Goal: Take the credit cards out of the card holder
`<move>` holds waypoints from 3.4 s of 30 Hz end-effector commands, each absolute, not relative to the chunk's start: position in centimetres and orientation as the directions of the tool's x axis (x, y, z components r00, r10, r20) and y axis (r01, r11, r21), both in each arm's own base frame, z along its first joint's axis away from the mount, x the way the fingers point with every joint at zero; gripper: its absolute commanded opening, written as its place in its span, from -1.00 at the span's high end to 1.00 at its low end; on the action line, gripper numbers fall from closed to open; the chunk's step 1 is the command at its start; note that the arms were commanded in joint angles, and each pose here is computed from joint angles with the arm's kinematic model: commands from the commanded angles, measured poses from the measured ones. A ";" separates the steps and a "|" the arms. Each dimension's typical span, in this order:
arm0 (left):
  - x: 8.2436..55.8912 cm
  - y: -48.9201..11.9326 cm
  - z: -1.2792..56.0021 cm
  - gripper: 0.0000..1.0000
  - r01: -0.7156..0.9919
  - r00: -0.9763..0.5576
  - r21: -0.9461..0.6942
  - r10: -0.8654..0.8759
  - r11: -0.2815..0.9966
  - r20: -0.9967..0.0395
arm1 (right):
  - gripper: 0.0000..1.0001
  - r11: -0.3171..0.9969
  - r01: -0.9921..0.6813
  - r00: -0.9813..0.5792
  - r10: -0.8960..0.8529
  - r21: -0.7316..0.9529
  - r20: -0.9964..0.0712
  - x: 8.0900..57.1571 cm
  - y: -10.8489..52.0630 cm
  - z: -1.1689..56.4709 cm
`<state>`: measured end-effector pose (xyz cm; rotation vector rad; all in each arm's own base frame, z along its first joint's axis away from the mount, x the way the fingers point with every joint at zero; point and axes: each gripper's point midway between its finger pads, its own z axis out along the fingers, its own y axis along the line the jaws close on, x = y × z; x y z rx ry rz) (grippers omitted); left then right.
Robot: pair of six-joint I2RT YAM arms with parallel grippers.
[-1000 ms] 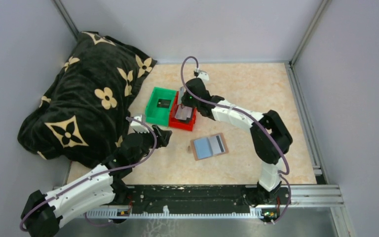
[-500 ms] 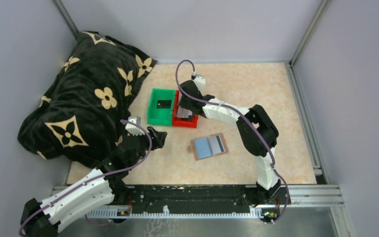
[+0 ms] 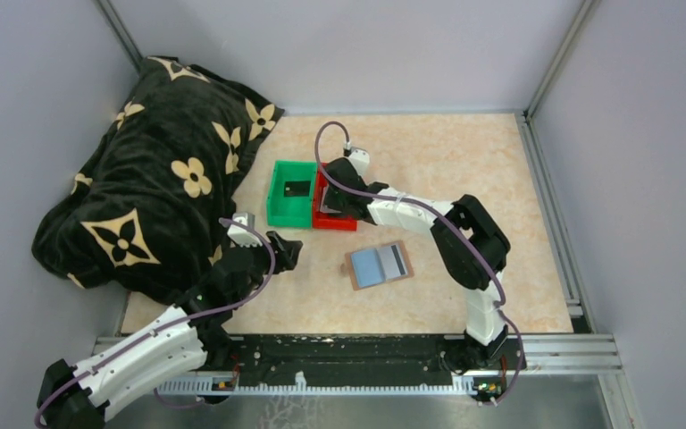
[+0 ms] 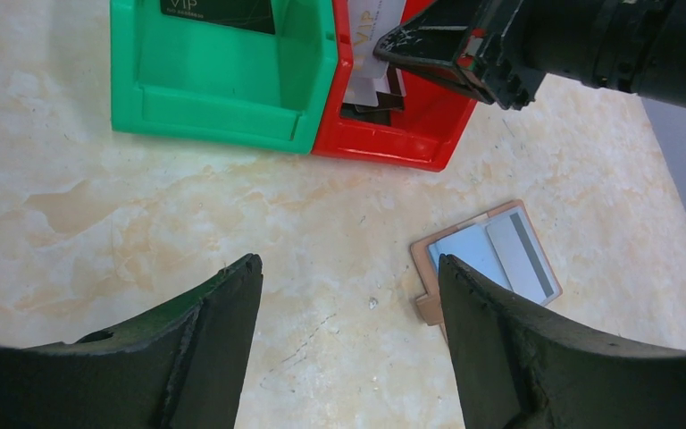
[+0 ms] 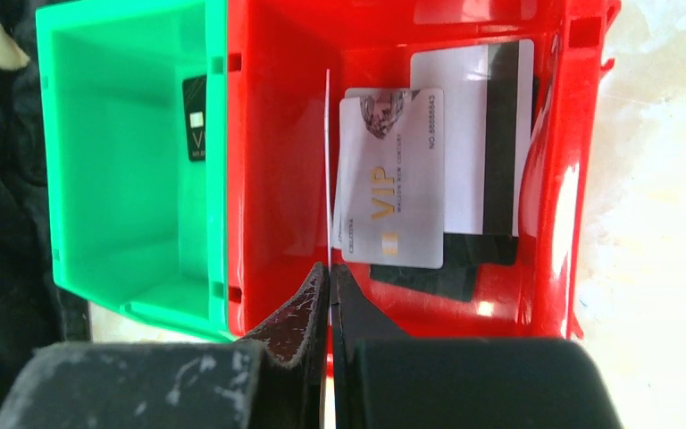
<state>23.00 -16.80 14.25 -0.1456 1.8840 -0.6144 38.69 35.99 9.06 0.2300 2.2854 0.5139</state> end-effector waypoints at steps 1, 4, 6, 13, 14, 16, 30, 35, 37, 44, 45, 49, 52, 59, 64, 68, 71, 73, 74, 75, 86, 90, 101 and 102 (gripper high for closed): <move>22.7 -16.6 13.9 -0.56 0.186 -0.394 -0.506 -0.408 0.842 -0.823 | 1.00 0.858 -0.099 -0.652 0.326 0.504 -0.684 38.2 37.1 14.1; 22.6 -16.5 13.8 -0.56 0.185 -0.394 -0.505 -0.407 0.843 -0.824 | 1.00 0.851 -0.144 -0.685 0.283 0.505 -0.671 38.1 37.6 13.9; 22.6 -16.6 13.7 -0.56 0.185 -0.397 -0.503 -0.404 0.844 -0.824 | 1.00 0.848 -0.165 -0.707 0.255 0.504 -0.660 38.2 38.0 13.6; 22.7 -16.4 13.9 -0.56 0.179 -0.392 -0.499 -0.404 0.848 -0.826 | 1.00 0.851 -0.169 -0.735 0.227 0.497 -0.639 39.3 37.9 12.0; 22.8 -16.5 13.8 -0.56 0.178 -0.392 -0.499 -0.404 0.848 -0.827 | 1.00 0.849 -0.171 -0.738 0.226 0.500 -0.636 39.4 37.9 11.7; 22.8 -16.5 13.8 -0.56 0.178 -0.396 -0.498 -0.402 0.848 -0.826 | 1.00 0.848 -0.170 -0.741 0.227 0.503 -0.633 39.8 37.8 11.3; 22.9 -17.1 13.6 -0.57 0.186 -0.410 -0.495 -0.391 0.849 -0.824 | 0.25 0.849 -0.221 -0.715 0.194 0.480 -0.672 40.3 37.0 12.1; 23.2 -17.2 13.3 -0.56 0.177 -0.411 -0.494 -0.392 0.851 -0.823 | 0.21 0.847 -0.254 -0.660 0.201 0.467 -0.724 39.5 35.6 15.9; 23.3 -17.3 13.4 -0.55 0.168 -0.411 -0.504 -0.404 0.847 -0.817 | 0.21 0.848 -0.261 -0.627 0.213 0.460 -0.749 38.9 34.5 17.9; 23.5 -18.6 13.9 -0.47 0.199 -0.436 -0.516 -0.396 0.833 -0.808 | 0.22 0.861 -0.222 -0.532 0.286 0.458 -0.797 35.0 28.8 22.2; 23.5 -19.1 13.9 -0.44 0.209 -0.450 -0.522 -0.393 0.827 -0.802 | 0.23 0.867 -0.211 -0.524 0.290 0.452 -0.801 34.2 27.6 21.9; 23.3 -22.9 13.8 -0.41 0.290 -0.520 -0.520 -0.324 0.803 -0.790 | 0.55 0.900 -0.090 -0.504 0.328 0.426 -0.799 31.2 22.1 19.0; 22.3 -27.2 13.6 -0.31 0.374 -0.553 -0.516 -0.262 0.771 -0.791 | 0.95 0.912 0.011 -0.521 0.355 0.410 -0.776 28.9 17.9 14.8; 21.3 -33.5 11.4 0.06 0.453 -0.651 -0.599 -0.213 0.661 -0.728 | 1.00 0.916 0.053 -0.591 0.350 0.398 -0.727 25.5 15.0 9.0; 20.9 -35.6 10.0 -0.09 0.454 -0.704 -0.646 -0.197 0.613 -0.682 | 1.00 0.914 0.021 -0.659 0.317 0.405 -0.682 23.7 15.4 6.1; 20.7 -36.8 8.9 -0.16 0.454 -0.733 -0.670 -0.182 0.587 -0.656 | 1.00 0.897 -0.024 -0.676 0.311 0.442 -0.668 23.0 16.3 5.5; 20.6 -37.4 8.2 -0.24 0.450 -0.748 -0.682 -0.174 0.577 -0.640 | 1.00 0.883 -0.060 -0.684 0.302 0.465 -0.663 22.7 16.9 5.5; 20.6 -37.6 7.8 -0.27 0.442 -0.756 -0.687 -0.171 0.577 -0.631 | 1.00 0.887 -0.058 -0.689 0.296 0.457 -0.661 22.5 16.7 5.0; 20.6 -37.7 7.7 -0.29 0.440 -0.759 -0.688 -0.171 0.578 -0.628 | 1.00 0.891 -0.053 -0.693 0.293 0.451 -0.658 22.4 16.6 4.6; 20.7 -37.8 7.6 -0.30 0.438 -0.760 -0.689 -0.172 0.577 -0.626 | 1.00 0.895 -0.049 -0.698 0.288 0.444 -0.655 22.3 16.5 4.3; 20.7 -39.0 7.6 -0.39 0.413 -0.785 -0.733 -0.197 0.540 -0.587 | 1.00 0.888 -0.027 -0.761 0.279 0.458 -0.586 20.2 16.4 1.1; 20.7 -39.3 7.5 -0.40 0.410 -0.791 -0.738 -0.194 0.536 -0.580 | 1.00 0.858 -0.017 -0.778 0.311 0.513 -0.545 19.0 16.8 0.6; 20.8 -39.8 6.7 -0.15 0.383 -0.809 -0.757 -0.203 0.530 -0.552 | 1.00 0.838 0.002 -0.795 0.333 0.546 -0.507 17.6 16.7 -0.1; 20.7 -39.7 6.8 -0.10 0.383 -0.809 -0.762 -0.209 0.522 -0.550 | 1.00 0.833 0.003 -0.796 0.337 0.554 -0.503 17.4 16.8 -0.2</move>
